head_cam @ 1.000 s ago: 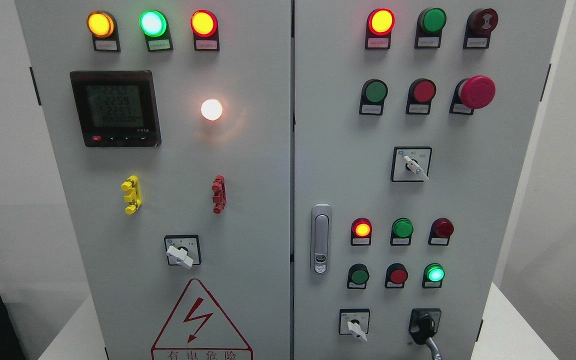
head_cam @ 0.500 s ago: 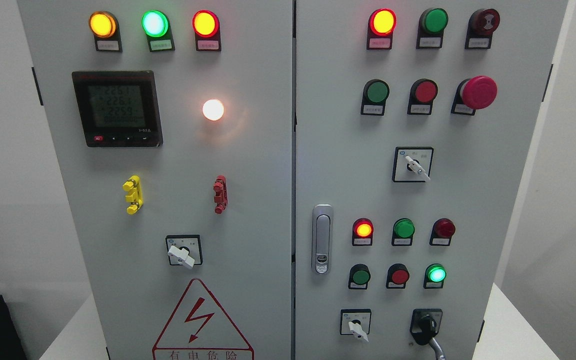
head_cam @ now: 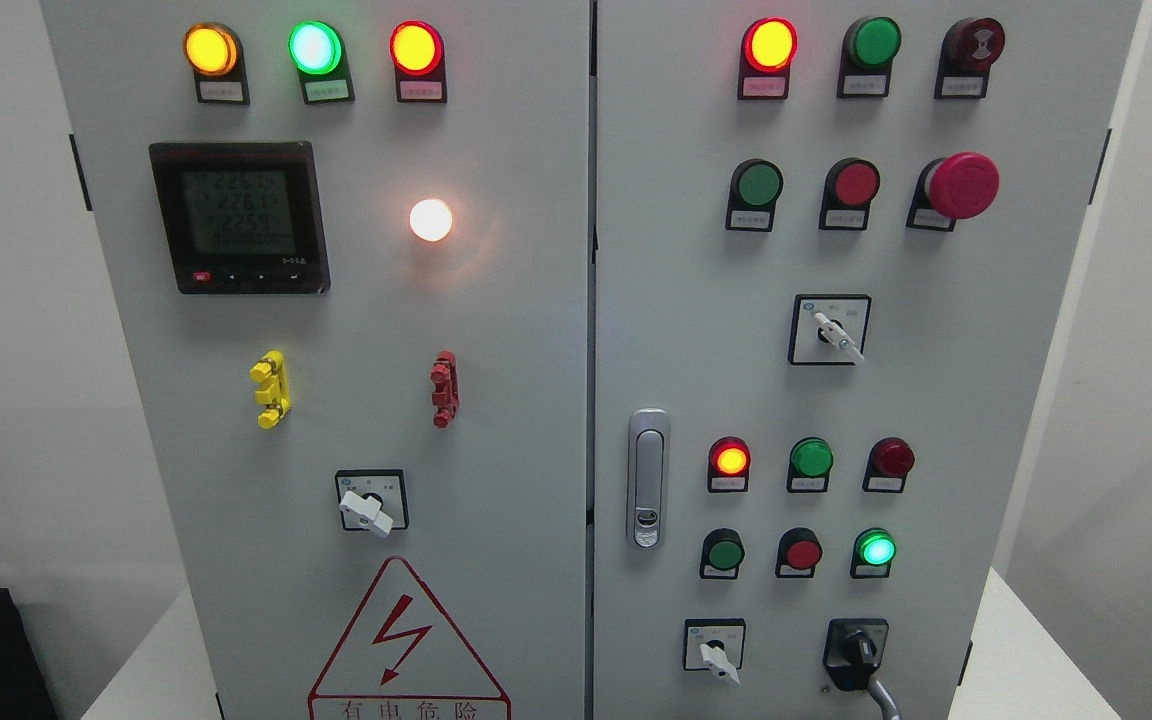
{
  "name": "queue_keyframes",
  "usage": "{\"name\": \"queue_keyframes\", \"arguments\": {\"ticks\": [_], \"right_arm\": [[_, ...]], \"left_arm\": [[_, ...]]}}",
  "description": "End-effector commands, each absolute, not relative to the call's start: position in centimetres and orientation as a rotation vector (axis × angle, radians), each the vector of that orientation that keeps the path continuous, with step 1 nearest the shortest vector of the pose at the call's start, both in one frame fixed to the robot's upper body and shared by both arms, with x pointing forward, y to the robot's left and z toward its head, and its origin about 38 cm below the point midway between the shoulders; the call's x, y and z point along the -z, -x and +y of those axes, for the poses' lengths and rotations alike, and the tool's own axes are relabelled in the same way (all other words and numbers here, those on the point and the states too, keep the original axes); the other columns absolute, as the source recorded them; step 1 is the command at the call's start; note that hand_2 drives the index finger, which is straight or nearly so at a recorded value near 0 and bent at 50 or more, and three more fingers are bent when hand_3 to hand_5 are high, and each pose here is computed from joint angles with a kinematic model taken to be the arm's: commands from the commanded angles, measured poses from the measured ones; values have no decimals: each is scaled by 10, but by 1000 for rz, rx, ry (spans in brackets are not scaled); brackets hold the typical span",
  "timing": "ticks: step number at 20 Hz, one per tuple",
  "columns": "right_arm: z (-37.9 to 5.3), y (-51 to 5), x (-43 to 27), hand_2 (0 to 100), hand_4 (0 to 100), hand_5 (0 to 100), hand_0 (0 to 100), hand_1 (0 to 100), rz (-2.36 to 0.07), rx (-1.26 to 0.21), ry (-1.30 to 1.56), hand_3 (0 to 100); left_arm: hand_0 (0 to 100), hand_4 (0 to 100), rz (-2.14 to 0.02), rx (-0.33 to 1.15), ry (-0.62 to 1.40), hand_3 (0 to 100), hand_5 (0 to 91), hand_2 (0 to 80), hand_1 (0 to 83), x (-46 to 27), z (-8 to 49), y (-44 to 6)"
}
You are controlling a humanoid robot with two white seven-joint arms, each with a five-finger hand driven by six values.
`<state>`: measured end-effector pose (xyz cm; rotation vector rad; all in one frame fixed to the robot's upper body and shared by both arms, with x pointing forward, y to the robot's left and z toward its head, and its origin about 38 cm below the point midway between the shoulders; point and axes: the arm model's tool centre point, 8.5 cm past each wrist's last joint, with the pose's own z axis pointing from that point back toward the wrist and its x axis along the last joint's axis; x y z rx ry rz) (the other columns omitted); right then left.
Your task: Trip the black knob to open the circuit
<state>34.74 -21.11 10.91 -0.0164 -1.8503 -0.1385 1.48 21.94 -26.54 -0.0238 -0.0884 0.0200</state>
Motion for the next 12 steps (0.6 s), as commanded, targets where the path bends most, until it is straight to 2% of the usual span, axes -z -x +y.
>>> {"name": "queue_keyframes", "arguments": {"ticks": [1,12], "right_arm": [[-217,-348,-122,51,1000,922,828,971,-1898,152,18,1000],[-223,-332,-127,57,1000,906,911,1000,-1913,163,30,1000]], "left_arm": [[120,0,-87,-23,24,0,0,0,389,265,219,-15],[120,0,-87,-23,24,0,0,0,389,265,219,-15]]}}
